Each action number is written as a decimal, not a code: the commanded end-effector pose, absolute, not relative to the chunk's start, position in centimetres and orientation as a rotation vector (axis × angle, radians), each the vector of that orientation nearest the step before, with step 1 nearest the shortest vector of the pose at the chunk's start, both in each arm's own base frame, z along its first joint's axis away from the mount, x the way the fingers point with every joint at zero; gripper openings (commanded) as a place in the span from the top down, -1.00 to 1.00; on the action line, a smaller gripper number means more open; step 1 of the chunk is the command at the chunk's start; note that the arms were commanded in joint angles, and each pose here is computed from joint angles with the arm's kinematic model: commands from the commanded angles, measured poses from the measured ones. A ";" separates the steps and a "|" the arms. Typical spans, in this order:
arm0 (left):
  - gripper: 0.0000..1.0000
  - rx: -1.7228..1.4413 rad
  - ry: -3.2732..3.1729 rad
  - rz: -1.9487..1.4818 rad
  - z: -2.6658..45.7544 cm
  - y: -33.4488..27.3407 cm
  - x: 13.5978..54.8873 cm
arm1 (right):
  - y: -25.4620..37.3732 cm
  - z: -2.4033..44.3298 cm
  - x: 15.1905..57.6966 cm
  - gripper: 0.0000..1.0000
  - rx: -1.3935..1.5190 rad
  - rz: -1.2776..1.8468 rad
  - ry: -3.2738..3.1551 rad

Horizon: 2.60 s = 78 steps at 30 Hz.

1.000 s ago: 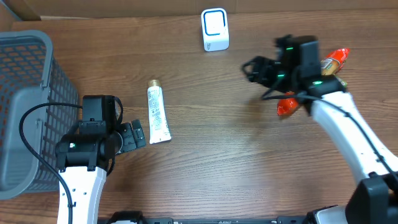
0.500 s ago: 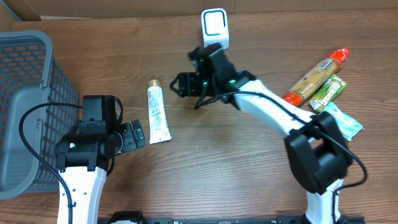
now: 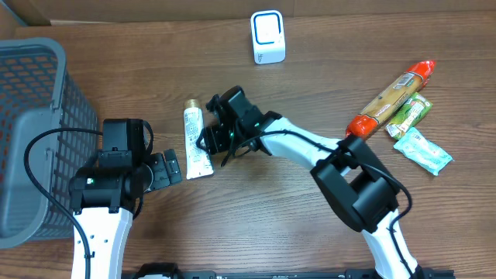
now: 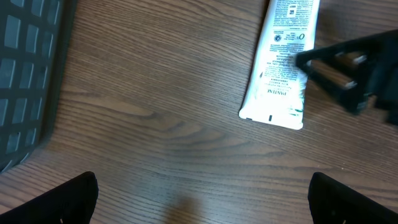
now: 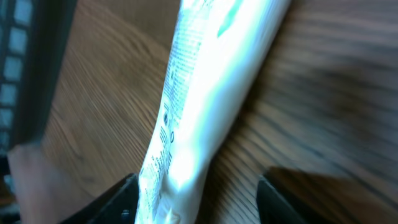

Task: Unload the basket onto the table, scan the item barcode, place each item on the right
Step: 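Move the right gripper to the white tube and grasp it, then lift the white tube upright toward the scanner with right gripper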

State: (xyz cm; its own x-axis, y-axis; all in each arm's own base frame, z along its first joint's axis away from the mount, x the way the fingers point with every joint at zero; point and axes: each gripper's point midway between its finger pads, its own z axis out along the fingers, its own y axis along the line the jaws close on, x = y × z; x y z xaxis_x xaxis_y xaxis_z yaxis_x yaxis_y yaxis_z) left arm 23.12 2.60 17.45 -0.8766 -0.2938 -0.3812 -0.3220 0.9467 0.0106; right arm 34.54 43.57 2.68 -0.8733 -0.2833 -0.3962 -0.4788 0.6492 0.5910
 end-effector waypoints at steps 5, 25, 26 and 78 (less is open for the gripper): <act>-0.99 -0.462 2.712 0.117 17.5 2.8 23.2 | 45.7 1.1 33.4 0.16 -0.731 0.996 2.553; -0.99 -0.462 2.712 0.118 17.5 2.8 23.2 | 33.6 8.5 37.4 0.93 -0.258 0.941 2.798; -0.99 -0.462 2.712 0.117 17.5 2.8 23.2 | 32.5 8.0 37.0 0.93 -0.222 0.915 2.849; -0.99 -0.462 2.712 0.118 17.5 2.8 23.2 | 31.5 12.1 36.6 0.93 -0.560 1.540 2.601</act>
State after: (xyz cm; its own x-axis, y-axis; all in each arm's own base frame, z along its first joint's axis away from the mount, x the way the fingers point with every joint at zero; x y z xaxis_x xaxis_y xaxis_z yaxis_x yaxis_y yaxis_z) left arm 23.13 2.60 17.46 -0.8764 -0.2938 -0.3815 -0.3220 0.9467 0.0105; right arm 36.56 30.97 4.38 -0.9713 -0.2282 -0.0679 -0.2012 0.6343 0.7464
